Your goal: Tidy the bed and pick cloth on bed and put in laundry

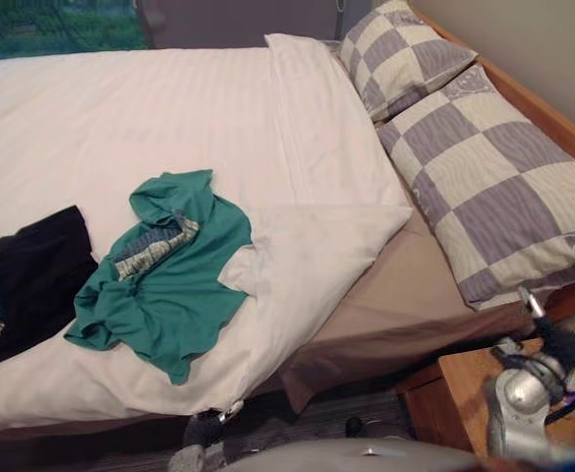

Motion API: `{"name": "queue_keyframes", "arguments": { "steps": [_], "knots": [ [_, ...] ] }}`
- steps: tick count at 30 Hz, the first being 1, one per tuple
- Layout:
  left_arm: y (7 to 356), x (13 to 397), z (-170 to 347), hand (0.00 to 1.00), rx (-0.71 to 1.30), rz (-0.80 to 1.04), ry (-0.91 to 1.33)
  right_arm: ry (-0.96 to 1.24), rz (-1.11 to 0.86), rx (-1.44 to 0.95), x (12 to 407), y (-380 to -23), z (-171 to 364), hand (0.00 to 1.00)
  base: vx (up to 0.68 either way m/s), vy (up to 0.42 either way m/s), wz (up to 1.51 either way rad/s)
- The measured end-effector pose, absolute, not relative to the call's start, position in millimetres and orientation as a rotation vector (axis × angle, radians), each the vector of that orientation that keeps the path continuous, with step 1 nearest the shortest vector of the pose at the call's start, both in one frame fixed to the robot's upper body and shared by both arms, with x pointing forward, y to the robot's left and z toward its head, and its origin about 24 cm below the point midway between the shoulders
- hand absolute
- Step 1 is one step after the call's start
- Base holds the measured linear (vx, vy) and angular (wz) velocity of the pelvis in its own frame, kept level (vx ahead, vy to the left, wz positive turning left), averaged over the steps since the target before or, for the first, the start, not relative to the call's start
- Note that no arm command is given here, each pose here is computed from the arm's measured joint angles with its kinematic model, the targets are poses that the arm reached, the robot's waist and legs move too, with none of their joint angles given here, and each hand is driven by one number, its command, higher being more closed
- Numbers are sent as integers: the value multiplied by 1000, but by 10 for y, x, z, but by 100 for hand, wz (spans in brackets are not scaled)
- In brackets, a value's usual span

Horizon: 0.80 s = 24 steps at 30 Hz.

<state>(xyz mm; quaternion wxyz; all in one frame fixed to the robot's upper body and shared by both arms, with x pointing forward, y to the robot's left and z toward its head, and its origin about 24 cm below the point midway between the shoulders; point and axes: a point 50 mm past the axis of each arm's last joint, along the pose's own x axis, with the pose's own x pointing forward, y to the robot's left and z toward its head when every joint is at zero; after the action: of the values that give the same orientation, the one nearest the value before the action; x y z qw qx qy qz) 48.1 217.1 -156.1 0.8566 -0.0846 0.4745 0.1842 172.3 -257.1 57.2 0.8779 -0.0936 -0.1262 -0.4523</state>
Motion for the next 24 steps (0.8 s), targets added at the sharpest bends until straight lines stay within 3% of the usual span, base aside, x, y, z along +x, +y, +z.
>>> {"name": "queue_keyframes", "arguments": {
  "steps": [9, 16, 20, 24],
  "knots": [
    [2142, 268, -1609, 0, -144, 300, 1084, -361, -521, -379, 2194, -2269, 853, 0, 66, 16, 10],
    [2194, 315, -1596, 0, -112, 242, 1086, -275, -228, -524, 2702, -1905, 763, 0, -15, -5, 28],
    [2273, 586, -1554, 0, -82, 218, 1033, -257, -176, -583, 3061, -1773, 889, 0, -131, -12, 21],
    [2389, 1008, -1437, 0, -85, 228, 922, -353, -197, -644, 3499, -1663, 1390, 0, -205, -27, 27]
  ]
}}
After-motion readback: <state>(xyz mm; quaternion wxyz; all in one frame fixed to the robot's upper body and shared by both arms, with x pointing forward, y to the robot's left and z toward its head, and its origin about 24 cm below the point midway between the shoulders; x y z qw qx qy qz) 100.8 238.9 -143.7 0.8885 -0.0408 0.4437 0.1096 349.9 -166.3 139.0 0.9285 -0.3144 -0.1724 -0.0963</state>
